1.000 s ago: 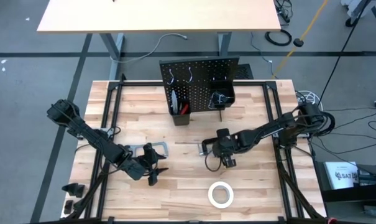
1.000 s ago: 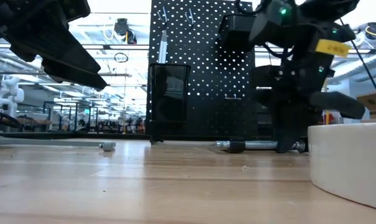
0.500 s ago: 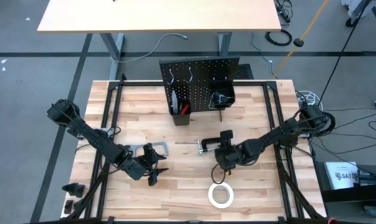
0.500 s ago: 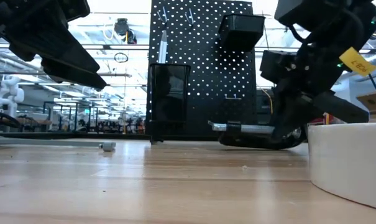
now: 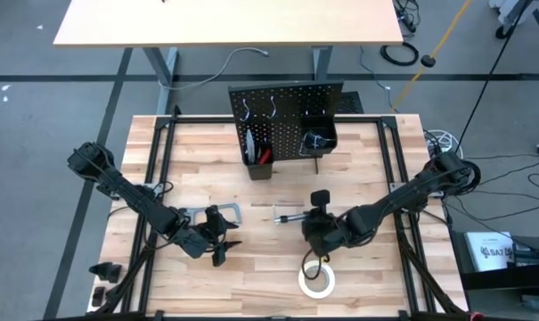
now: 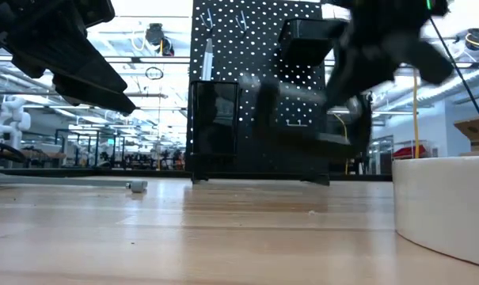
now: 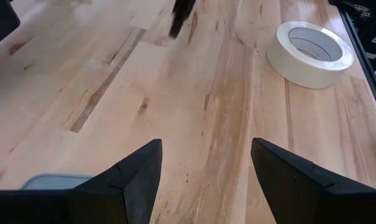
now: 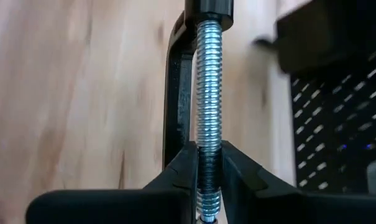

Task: Hang tools onto peg board
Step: Hang the clamp on the pegboard

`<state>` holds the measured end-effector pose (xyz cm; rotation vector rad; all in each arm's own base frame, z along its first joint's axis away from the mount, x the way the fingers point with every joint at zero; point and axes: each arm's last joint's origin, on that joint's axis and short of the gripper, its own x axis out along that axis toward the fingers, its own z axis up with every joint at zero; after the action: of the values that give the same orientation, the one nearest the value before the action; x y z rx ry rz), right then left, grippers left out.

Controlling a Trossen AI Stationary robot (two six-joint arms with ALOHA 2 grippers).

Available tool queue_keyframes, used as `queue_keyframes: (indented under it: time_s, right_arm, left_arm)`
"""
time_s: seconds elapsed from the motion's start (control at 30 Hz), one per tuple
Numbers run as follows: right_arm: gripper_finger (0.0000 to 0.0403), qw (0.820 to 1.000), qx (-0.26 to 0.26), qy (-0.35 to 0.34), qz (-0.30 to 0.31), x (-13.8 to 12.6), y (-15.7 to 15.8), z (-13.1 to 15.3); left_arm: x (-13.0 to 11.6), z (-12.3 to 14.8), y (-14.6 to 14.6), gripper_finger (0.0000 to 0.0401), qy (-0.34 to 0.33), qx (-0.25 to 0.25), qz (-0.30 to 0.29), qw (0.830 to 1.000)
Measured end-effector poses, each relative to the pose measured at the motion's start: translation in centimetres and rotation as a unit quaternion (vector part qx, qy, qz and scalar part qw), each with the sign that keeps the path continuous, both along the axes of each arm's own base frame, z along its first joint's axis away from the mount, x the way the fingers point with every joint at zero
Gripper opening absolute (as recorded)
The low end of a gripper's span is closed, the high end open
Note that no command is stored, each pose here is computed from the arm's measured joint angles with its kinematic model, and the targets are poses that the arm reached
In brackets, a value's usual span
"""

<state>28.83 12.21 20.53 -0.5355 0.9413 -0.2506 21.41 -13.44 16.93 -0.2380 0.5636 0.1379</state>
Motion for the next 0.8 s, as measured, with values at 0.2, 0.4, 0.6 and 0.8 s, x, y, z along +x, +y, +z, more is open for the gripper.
queue_keyframes:
  time_s: [0.2, 0.4, 0.6, 0.8]
  right_arm:
    - [0.0033, 0.997, 0.024, -0.068, 0.009, 1.6, 1.7, 5.4]
    - [0.0033, 0.989, 0.071, -0.126, 0.033, 2.2, 3.4, 9.3]
    - [0.0033, 0.973, 0.163, -0.131, 0.095, 2.4, 4.7, 10.1]
    - [0.0033, 0.966, 0.192, -0.129, 0.113, 2.3, 5.3, 10.1]
  left_arm:
    - [0.1, 0.2, -0.2, 0.0251, -0.010, -0.006, -0.006, 1.000]
    - [0.6, 2.0, -1.4, 0.0251, -0.099, 0.018, -0.071, 0.992]
    - [0.8, 4.1, -2.4, 0.0251, -0.201, 0.043, -0.113, 0.972]
    - [1.0, 4.4, -2.3, 0.0251, -0.212, 0.047, -0.118, 0.969]
